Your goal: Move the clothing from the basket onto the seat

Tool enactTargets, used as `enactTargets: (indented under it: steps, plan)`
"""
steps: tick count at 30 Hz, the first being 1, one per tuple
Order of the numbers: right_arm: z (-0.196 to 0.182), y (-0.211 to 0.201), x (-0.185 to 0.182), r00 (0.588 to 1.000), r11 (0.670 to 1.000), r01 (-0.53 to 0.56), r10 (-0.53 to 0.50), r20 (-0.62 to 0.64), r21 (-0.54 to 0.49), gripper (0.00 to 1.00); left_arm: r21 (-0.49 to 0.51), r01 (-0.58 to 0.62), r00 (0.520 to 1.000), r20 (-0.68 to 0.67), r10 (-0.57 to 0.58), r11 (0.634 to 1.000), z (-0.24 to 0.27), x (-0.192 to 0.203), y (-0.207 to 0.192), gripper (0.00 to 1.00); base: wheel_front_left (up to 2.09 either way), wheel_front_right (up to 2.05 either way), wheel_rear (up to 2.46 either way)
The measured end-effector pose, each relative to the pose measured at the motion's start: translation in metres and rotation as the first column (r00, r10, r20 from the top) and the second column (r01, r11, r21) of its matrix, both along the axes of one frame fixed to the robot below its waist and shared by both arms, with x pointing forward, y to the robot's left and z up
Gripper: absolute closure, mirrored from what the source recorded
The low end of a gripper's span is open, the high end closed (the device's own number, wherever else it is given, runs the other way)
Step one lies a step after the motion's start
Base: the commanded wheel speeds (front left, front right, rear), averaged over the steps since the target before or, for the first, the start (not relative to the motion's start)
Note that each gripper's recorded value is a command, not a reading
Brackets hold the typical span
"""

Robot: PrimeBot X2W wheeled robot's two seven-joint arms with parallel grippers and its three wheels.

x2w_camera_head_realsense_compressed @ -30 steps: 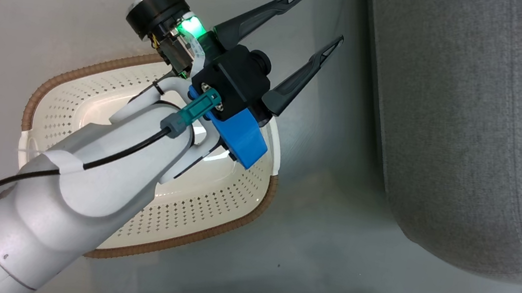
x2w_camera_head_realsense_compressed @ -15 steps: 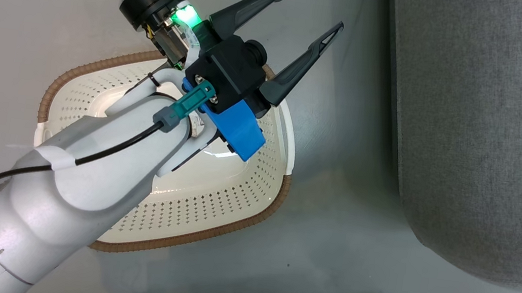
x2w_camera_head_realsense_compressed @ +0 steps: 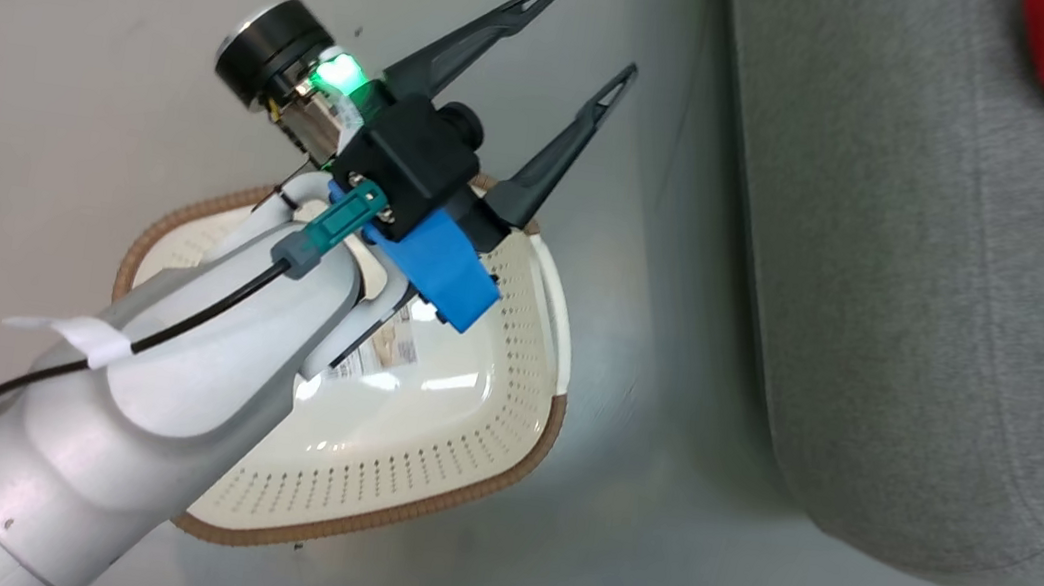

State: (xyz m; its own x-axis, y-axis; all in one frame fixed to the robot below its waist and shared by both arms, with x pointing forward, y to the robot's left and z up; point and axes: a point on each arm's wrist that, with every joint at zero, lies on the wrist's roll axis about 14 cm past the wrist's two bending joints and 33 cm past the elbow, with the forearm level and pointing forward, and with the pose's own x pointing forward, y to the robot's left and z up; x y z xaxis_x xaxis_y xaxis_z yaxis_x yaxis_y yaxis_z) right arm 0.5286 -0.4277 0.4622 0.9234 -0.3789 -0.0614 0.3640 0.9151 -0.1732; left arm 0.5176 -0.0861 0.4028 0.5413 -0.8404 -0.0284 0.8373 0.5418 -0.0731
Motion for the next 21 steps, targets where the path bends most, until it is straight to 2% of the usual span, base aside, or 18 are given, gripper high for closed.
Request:
enactTargets:
  steps: [6, 11, 17, 21]
  plan:
    - [0.021, 0.014, -0.037, 0.997, 1.0, 0.01, -0.012, 0.072, 0.025, 0.0, -0.003, -0.106, 0.994, 0.021, 0.106, 0.994, 0.027, -0.001, 0.018, 0.0, 0.0, 0.0, 0.0]
    - [0.042, 0.035, -0.061, 0.99, 0.999, -0.016, 0.012, 0.139, 0.03, 0.0, -0.047, -0.19, 0.98, 0.05, 0.193, 0.981, 0.061, -0.005, 0.037, 0.0, 0.0, 0.0, 0.0]
    - [0.058, 0.074, -0.073, 0.977, 0.994, -0.101, 0.091, 0.195, 0.041, 0.0, -0.074, -0.302, 0.948, 0.084, 0.308, 0.95, 0.089, -0.015, 0.071, 0.0, 0.0, 0.0, 0.0]
    - [0.066, 0.106, -0.074, 0.96, 0.983, -0.178, 0.161, 0.231, 0.055, 0.0, -0.092, -0.388, 0.913, 0.098, 0.396, 0.917, 0.102, -0.022, 0.099, 0.0, 0.0, 0.0, 0.0]
